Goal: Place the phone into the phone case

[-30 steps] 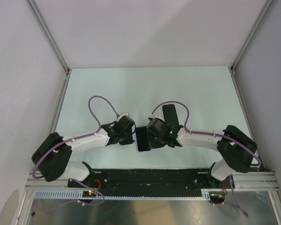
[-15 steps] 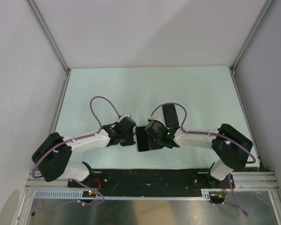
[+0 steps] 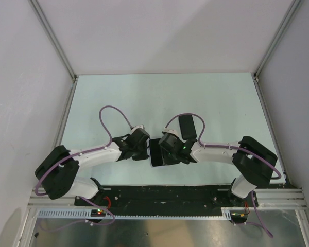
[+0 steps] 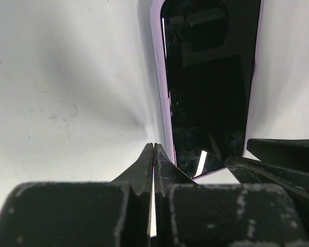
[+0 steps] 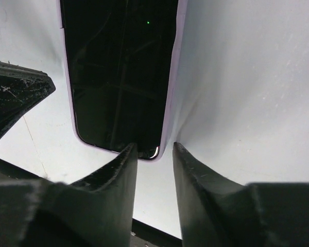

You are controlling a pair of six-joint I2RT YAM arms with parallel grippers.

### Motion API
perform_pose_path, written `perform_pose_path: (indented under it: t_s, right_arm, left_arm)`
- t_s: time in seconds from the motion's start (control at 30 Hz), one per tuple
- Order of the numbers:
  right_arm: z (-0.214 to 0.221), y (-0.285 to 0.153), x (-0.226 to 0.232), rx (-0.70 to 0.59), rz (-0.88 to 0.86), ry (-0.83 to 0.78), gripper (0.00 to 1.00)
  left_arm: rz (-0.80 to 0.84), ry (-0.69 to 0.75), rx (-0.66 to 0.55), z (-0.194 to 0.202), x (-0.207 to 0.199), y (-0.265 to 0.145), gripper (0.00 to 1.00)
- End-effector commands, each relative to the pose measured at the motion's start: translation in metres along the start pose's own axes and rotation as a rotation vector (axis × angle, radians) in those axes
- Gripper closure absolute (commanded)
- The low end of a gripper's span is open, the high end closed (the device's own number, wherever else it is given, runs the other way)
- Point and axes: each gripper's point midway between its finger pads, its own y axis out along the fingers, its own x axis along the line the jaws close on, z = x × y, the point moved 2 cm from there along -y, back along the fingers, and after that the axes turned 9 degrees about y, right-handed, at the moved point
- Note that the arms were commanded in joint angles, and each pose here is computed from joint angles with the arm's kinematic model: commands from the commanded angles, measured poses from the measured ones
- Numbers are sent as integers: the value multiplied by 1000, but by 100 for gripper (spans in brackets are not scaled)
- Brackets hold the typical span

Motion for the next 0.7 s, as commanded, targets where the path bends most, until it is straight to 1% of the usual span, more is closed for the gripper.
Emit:
perform_pose_path:
  t_s: [0.0, 0.13, 0.23, 0.3, 0.43, 0.5, 0.57, 0.67]
  right_arm:
    - [-4, -9, -15, -30, 70, -21, 56]
    - [-31, -24, 1, -125, 25, -16, 34]
    - [-44, -25, 14, -173, -1, -26, 19]
    - [-48, -20, 22, -182, -17, -30, 13]
    - [-51, -7, 39, -171, -36, -41, 8]
    - [-50, 1, 44, -161, -13, -56, 6]
    - [-48, 11, 46, -152, 26, -72, 5]
    - [-44, 22, 40, -147, 133, -97, 4]
  left_arm:
    - [27, -4, -72, -22, -11, -10, 100]
    - [28, -34, -113, -36, -2, -20, 100]
    - [19, -63, -153, -49, 9, -32, 99]
    - [8, -84, -178, -57, 18, -39, 97]
    - [-2, -110, -217, -72, 33, -52, 94]
    - [-9, -114, -230, -77, 38, -58, 93]
    - [-9, -116, -239, -80, 41, -62, 91]
    - [-10, -117, -247, -84, 44, -65, 90]
